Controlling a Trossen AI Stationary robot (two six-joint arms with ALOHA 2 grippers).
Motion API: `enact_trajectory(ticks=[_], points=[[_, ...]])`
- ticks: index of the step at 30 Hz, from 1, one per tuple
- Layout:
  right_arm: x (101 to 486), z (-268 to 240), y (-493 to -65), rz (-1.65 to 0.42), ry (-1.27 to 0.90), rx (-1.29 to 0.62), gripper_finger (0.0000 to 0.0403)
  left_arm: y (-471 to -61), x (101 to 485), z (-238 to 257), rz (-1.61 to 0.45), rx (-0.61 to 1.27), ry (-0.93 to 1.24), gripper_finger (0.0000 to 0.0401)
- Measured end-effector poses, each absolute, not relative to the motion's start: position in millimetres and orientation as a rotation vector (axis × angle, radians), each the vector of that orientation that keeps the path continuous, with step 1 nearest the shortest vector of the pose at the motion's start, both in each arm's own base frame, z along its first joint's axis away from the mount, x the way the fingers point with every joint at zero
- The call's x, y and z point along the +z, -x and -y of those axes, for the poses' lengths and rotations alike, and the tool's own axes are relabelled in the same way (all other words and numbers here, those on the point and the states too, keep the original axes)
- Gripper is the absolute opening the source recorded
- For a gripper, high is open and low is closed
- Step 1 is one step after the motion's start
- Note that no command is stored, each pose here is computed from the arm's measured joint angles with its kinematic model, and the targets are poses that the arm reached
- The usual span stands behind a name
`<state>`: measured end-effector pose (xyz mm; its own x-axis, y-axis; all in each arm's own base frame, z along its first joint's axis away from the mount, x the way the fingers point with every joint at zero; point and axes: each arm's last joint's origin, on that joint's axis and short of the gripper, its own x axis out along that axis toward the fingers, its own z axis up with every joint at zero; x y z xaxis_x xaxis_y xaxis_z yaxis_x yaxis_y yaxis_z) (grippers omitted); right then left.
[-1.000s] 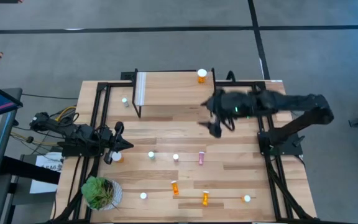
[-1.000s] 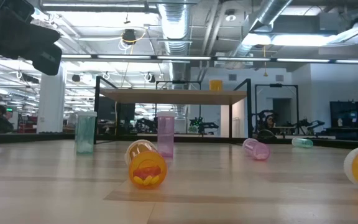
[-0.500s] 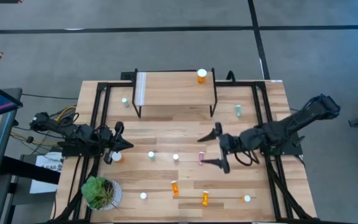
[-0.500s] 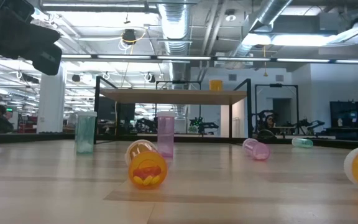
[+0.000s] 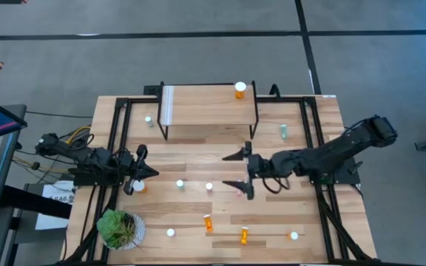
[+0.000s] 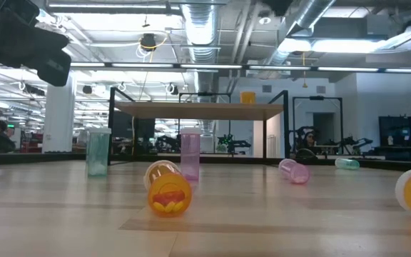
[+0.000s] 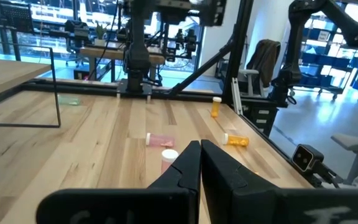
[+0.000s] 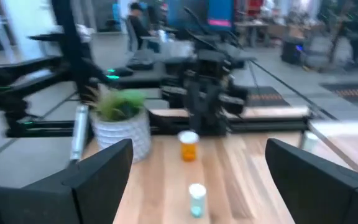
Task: Pick and place medicine bottles onto shelf by color
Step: Put the large orange pill bottle on the shelf aligned with the other large orange pill bottle
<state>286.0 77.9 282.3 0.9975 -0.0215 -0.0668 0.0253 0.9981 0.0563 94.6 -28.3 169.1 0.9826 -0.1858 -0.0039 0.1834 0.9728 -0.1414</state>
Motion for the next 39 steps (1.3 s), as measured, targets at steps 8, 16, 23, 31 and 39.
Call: enact_trajectory(ticks=[8, 16, 23, 31, 39], points=[[251, -66, -304, -0.207, -0.020, -0.081, 0.0391, -95, 169, 28, -0.017, -0.186, 0.141, 0.0000], [280, -63, -311, -0.109, -0.045, -0.093, 0.0391, -95, 169, 28, -0.017, -0.184, 0.141, 0.0000], [310, -63, -310, -0.024, -0.074, -0.090, 0.0391, -95, 169, 28, -0.016, -0.184, 0.141, 0.0000], [310, -58, -311, -0.024, -0.159, -0.102, 0.0391, -95, 169, 28, -0.016, -0.184, 0.141, 0.0000], [302, -52, -311, -0.092, -0.344, -0.198, 0.0391, -95, 169, 28, -0.016, -0.184, 0.141, 0.0000]])
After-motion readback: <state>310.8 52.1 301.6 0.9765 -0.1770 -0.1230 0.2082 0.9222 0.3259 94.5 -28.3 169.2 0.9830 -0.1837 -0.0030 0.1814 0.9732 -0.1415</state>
